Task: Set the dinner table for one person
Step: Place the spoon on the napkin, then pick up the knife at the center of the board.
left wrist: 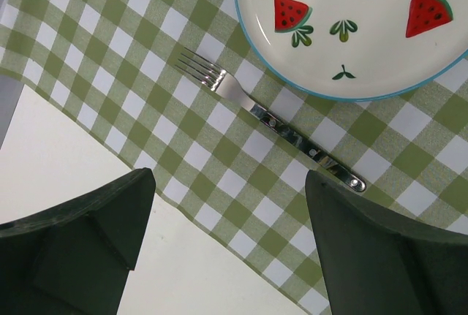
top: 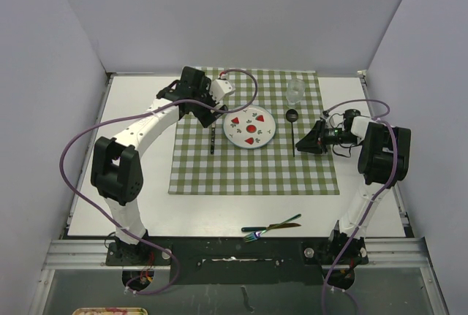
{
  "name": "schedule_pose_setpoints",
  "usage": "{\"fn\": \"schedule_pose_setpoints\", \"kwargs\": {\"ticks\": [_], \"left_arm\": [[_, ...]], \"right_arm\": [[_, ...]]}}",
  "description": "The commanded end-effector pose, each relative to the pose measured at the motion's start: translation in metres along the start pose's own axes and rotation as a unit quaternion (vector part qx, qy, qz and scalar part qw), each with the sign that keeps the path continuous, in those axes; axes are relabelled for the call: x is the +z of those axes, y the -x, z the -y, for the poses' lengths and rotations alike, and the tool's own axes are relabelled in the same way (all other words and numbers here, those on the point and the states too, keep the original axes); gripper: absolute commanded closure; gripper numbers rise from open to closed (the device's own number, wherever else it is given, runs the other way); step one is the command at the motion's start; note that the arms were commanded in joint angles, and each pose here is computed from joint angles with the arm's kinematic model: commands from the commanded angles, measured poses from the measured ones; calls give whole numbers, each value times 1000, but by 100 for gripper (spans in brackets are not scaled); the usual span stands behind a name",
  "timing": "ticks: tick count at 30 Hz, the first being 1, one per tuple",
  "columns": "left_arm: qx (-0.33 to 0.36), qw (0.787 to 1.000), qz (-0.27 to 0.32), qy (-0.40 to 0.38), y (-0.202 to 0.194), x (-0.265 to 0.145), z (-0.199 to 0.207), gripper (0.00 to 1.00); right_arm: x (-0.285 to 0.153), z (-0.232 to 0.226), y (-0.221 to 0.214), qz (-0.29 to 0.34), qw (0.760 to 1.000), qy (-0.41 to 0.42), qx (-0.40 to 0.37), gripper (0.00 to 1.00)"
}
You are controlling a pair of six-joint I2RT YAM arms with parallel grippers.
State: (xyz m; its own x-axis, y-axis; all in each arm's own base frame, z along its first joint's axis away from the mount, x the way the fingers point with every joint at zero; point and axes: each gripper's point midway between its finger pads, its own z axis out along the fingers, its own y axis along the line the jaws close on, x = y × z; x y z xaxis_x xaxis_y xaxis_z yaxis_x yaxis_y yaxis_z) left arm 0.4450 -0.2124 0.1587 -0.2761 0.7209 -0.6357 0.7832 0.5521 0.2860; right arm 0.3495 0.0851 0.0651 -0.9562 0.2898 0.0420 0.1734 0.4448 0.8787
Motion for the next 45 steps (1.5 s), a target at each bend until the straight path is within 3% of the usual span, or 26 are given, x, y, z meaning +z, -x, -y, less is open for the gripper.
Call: {"fn": "schedule_pose_setpoints", "kwargs": {"ticks": [1,7,13,19,28,34,39,43,45], "left_arm": [[14,1000,21,11,21,-5,-9,16],[11,1000,21,17,21,-7,-12,16],[-41,999,31,16,12,-6,-17,16],[-65,997,35,16,5,-2,-14,16],[-117,990,70,40,7,-11,-33,16],[-193,977,95,-8,12,-15,-18,16],[-204,970,111,-65,6,-25,17,15],[-216,964,130,-79,5,-43,36,16],[-225,962,136,-69,1,-54,39,17]], "right_arm": [[-8,-23,7,13,999,9,-39,78],[-2,-20,5,3,999,7,-39,78],[13,-16,-3,-27,998,-9,-57,91],[25,-10,-8,-38,996,-39,-72,92],[28,-3,-12,-55,973,-141,-173,97],[22,-43,-33,-101,920,-122,-358,95],[-14,-51,-56,-135,836,-154,-509,88],[-33,-41,-88,-176,786,-165,-569,83],[-40,-27,-102,-192,773,-180,-577,81]]}}
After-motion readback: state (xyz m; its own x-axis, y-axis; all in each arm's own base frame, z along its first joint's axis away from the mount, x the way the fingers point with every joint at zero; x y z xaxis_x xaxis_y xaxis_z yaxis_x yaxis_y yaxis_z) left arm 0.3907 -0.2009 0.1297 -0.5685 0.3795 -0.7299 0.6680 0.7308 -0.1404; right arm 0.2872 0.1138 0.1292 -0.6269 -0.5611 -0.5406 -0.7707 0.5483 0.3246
